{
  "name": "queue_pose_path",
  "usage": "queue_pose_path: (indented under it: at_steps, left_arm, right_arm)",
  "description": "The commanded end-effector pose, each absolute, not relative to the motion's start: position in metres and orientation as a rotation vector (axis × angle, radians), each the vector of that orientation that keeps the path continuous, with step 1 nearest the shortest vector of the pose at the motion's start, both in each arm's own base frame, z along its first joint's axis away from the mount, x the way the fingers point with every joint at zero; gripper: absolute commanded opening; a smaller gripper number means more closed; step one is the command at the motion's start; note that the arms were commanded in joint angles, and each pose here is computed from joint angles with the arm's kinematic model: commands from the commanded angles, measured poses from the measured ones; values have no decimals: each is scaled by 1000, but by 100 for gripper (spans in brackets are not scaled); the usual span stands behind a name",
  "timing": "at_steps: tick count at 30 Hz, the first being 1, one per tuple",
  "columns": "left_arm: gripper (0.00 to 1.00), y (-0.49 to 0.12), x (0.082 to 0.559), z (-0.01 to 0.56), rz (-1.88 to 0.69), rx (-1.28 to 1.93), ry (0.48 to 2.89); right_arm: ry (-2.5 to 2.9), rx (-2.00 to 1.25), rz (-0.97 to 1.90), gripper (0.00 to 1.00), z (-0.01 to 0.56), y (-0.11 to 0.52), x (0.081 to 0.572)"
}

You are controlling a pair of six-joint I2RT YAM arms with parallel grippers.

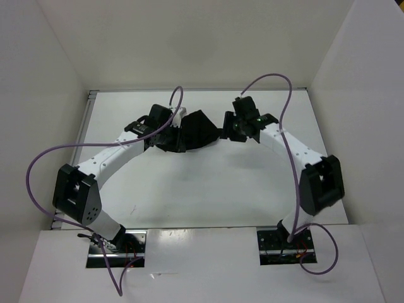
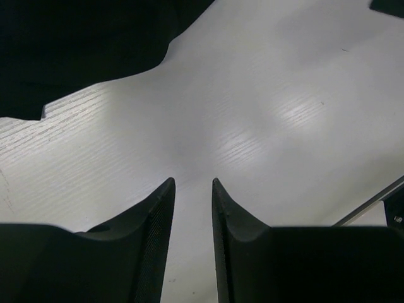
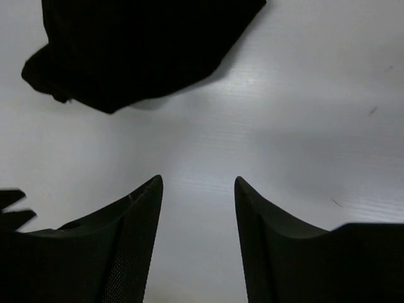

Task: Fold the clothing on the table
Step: Move the skirt to the center of the board

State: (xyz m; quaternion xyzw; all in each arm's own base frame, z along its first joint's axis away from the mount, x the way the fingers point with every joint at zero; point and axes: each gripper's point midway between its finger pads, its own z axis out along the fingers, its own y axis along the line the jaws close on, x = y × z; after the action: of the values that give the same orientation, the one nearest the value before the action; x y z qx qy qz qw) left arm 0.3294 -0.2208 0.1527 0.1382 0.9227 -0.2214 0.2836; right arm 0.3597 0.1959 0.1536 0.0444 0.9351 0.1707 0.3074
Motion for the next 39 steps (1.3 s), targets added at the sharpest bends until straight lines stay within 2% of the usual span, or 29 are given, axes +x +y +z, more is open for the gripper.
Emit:
queue_pose_path:
  at_steps: [1, 8, 16, 25, 27, 28, 29, 31, 35, 36, 38, 39]
  left_arm:
    - [37, -221, 331, 160, -595, 339, 2445]
    - [37, -217, 325, 156, -589, 310, 2461]
    - [37, -212, 323, 149, -580, 298, 2480]
    - [37, -209, 325, 149, -577, 287, 2480]
    - [37, -210, 323, 146, -587, 291, 2482]
    - [37, -212, 322, 147, -602, 297, 2483]
    - [37, -212, 322, 147, -602, 297, 2483]
    - [37, -212, 322, 143, -600, 297, 2492]
    - [37, -211, 327, 145, -603, 274, 2483]
    - [37, -211, 327, 145, -603, 274, 2483]
    - [37, -198, 335, 144, -562, 226, 2481]
    - [37, -196, 339, 148, -564, 204, 2473]
  right_arm:
    - [2370, 235, 523, 55, 173, 218, 418]
    - [2418, 398, 556, 50, 131, 239, 464]
    - [2476, 501, 482, 50, 82, 239, 476]
    - [2429, 543, 492, 46, 68, 243, 494]
    - [2425, 542, 495, 32, 63, 245, 497]
    - [2428, 542, 493, 20, 60, 245, 499]
    - [2434, 537, 508, 0, 61, 248, 497]
    - [2432, 494, 517, 0, 69, 249, 497]
    - [2244, 108, 582, 0, 177, 287, 484]
    - [2202, 14, 658, 0, 213, 307, 476]
    - [2159, -114, 719, 0, 252, 316, 456]
    - [2084, -195, 770, 0, 291, 312, 436]
